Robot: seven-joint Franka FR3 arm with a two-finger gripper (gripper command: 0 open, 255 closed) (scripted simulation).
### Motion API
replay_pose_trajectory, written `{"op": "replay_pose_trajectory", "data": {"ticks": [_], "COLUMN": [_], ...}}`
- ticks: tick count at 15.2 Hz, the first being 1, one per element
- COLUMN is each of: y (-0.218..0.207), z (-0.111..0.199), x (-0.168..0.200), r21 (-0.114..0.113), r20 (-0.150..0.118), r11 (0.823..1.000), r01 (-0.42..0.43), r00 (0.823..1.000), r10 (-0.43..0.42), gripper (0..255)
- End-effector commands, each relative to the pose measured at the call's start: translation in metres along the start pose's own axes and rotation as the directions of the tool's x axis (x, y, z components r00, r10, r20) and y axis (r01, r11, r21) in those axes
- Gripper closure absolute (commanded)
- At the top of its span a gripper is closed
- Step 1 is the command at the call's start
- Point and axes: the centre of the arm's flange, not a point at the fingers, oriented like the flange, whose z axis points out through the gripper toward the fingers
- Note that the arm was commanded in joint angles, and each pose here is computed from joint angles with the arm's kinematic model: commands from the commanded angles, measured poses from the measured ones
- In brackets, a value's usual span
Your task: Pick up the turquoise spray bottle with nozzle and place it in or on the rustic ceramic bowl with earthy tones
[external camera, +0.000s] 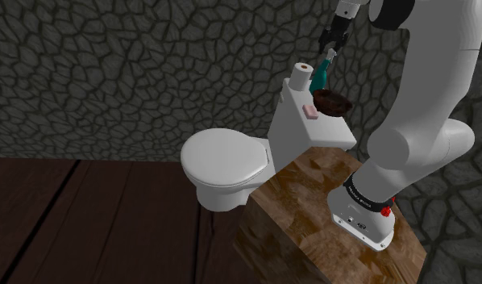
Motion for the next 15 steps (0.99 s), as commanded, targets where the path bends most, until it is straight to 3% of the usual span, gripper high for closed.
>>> {"op": "replay_pose_trajectory", "data": {"ticks": [1,7,8,15], "y": [0.0005,0.0005,0.0005,0.0005], "z": [0.0033,0.0033,0.0033,0.0033], "x": [-0.0007,-0.0007,-0.0007,-0.0007], "r21": [0.0,0.0,0.0,0.0], "r20": [0.0,0.0,0.0,0.0], "r11": [1.0,1.0,1.0,1.0], "r01": [0.0,0.0,0.0,0.0], "r00": [1.0,1.0,1.0,1.0], "r10": [0.0,0.0,0.0,0.0], "gripper": [0,0,255,255]}}
